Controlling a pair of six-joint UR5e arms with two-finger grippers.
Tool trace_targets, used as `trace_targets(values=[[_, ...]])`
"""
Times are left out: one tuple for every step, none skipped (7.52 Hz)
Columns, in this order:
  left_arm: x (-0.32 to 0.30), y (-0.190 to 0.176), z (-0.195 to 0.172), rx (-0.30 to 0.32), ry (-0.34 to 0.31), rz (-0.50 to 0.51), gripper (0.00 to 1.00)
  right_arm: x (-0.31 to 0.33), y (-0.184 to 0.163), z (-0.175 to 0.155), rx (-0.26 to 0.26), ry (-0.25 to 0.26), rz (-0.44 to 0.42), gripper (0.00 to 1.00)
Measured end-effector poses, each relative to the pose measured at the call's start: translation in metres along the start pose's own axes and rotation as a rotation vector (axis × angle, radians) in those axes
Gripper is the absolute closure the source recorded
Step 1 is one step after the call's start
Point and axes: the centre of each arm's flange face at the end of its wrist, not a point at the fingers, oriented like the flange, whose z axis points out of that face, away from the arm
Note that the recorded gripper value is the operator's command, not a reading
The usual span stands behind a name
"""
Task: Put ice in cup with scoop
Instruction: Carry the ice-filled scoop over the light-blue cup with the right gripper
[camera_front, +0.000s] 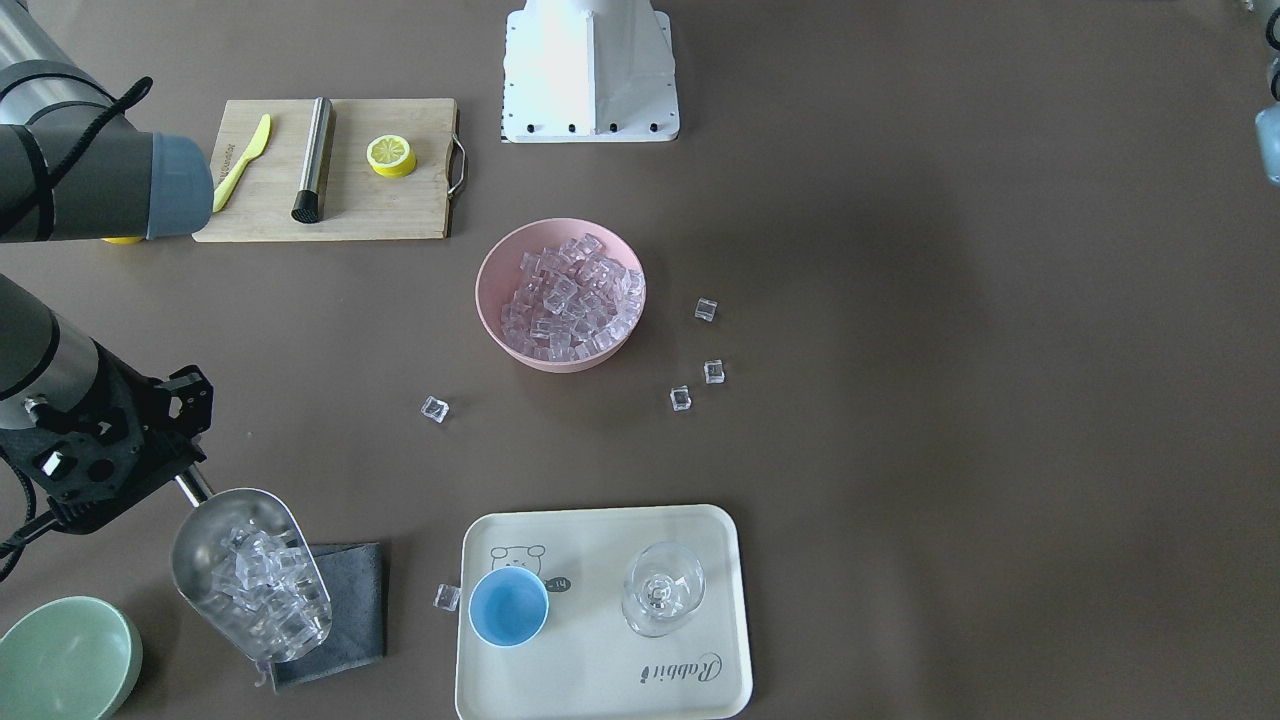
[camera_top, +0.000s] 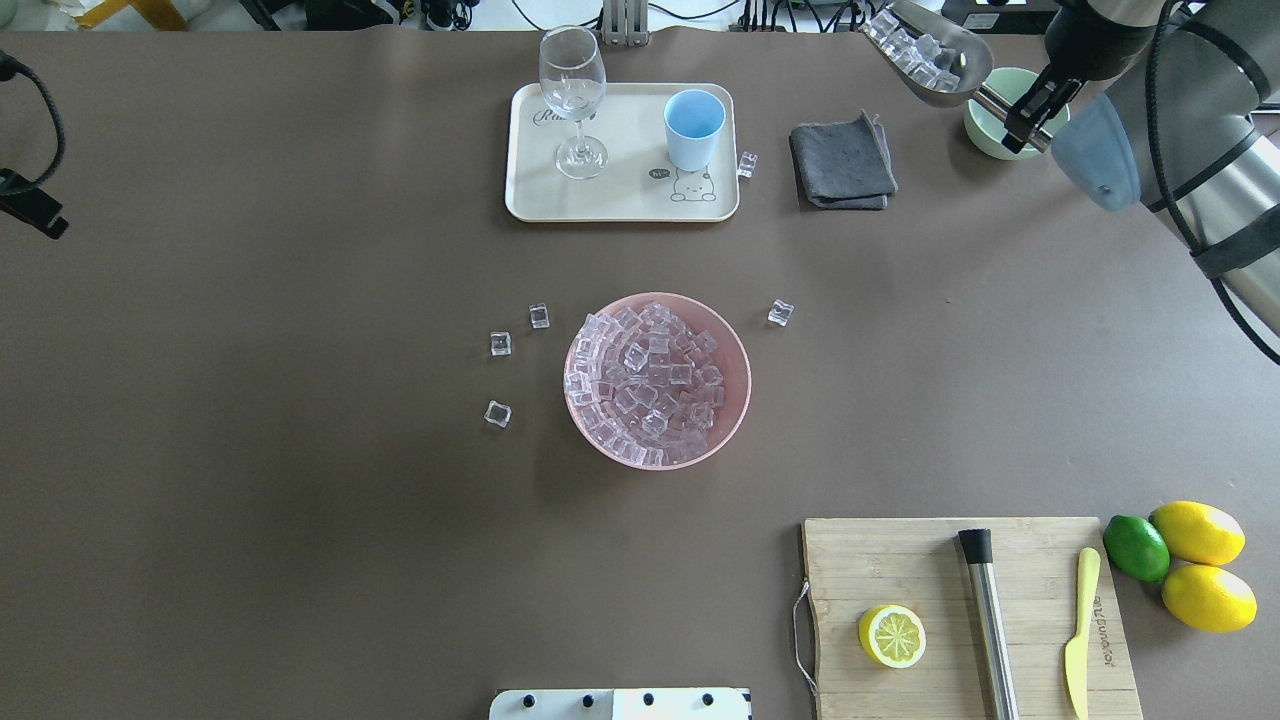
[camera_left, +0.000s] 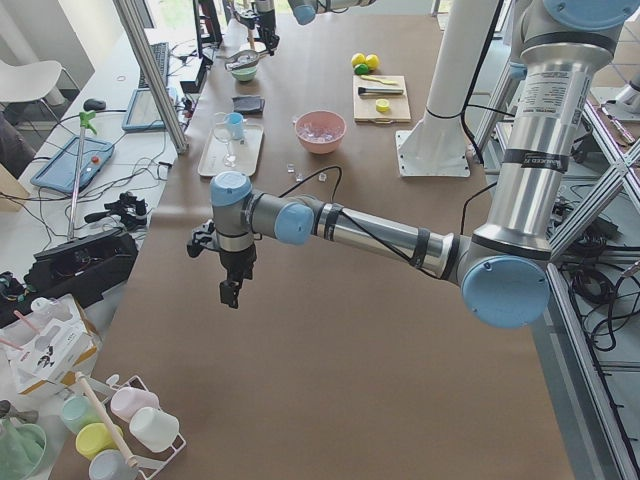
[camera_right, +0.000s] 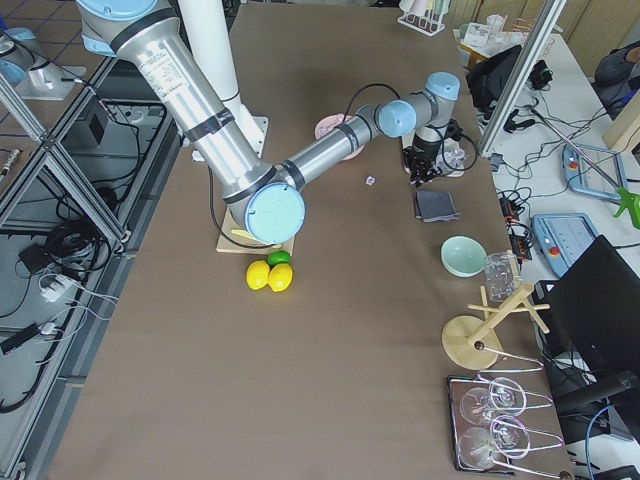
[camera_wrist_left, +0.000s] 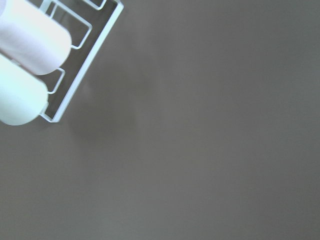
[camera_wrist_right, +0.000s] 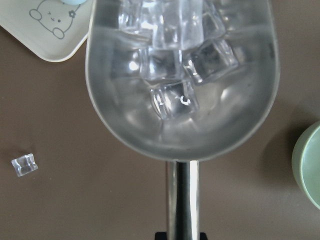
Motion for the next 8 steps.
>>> trace_targets(values=[[-0.051,0.009,0.016,0.000,-0.011,0.002,0.01,-0.013,-0.016,0.002,-0.004,0.001,0.018,1.00],[-0.090,0.022,0.030,-0.011,-0.016,0.012,0.01,-0.027,-0.029,0.005,-0.012,0.001,0.031,1.00],[-0.116,0.038,0.042,-0.028,-0.016,0.018,0.01,-0.042,-0.041,0.011,-0.028,0.004,0.033,1.00],[-0.129,0.048,0.048,-0.037,-0.007,0.014,0.01,-0.055,-0.053,0.014,-0.045,0.008,0.029,1.00],[-0.130,0.052,0.050,-0.039,0.038,0.005,0.01,-0.064,-0.061,0.016,-0.068,0.010,0.026,1.00],[-0.124,0.052,0.050,-0.037,0.100,-0.005,0.01,-0.073,-0.071,0.017,-0.099,0.015,0.020,1.00],[-0.111,0.045,0.040,-0.023,0.161,-0.006,0.01,-0.082,-0.078,0.015,-0.140,0.017,-0.007,1.00],[-0.091,0.033,0.021,-0.021,0.206,-0.048,0.01,-0.092,-0.083,0.014,-0.184,0.023,-0.044,1.00]])
